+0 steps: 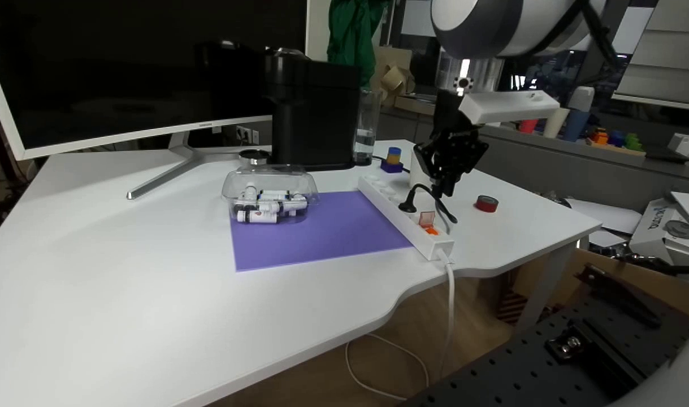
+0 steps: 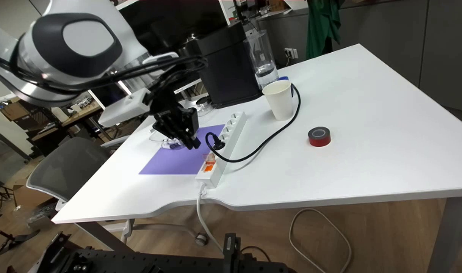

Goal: Turn off the extension cord

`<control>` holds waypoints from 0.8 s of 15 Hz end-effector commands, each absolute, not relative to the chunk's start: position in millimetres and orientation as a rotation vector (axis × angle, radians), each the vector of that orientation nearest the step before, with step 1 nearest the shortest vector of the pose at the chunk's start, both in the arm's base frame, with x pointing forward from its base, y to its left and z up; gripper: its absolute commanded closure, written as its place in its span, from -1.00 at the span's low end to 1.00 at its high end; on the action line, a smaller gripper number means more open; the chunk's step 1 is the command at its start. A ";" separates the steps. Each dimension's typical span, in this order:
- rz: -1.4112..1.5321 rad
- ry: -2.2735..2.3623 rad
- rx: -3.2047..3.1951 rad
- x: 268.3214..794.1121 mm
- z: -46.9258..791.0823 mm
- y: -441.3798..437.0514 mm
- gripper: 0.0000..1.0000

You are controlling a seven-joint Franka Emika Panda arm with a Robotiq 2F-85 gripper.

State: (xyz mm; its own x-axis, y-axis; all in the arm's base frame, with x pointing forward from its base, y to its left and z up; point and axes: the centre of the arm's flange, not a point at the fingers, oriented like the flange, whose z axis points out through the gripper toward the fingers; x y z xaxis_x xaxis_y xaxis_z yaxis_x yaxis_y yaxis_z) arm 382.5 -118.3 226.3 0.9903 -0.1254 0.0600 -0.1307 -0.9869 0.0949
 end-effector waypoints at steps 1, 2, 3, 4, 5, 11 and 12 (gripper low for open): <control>0.068 -0.256 3.066 365.3 270.8 -105.7 -0.08; 0.066 -0.264 3.067 364.6 277.7 -103.5 -0.20; 0.067 -0.272 3.069 364.0 283.8 -101.1 -0.35; 0.066 -0.278 3.070 364.0 290.1 -98.5 -0.47; 0.070 -0.280 3.068 363.9 296.0 -95.9 -0.59; 0.037 -0.390 3.062 364.1 316.5 -87.2 -1.00; 0.024 -0.402 3.056 363.2 315.1 -87.3 -1.00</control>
State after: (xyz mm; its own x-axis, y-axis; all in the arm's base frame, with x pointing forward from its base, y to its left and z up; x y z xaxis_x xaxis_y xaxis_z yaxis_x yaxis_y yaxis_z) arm 368.6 -91.0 306.6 0.9803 -0.1944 0.0347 -0.1960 -0.9792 0.0528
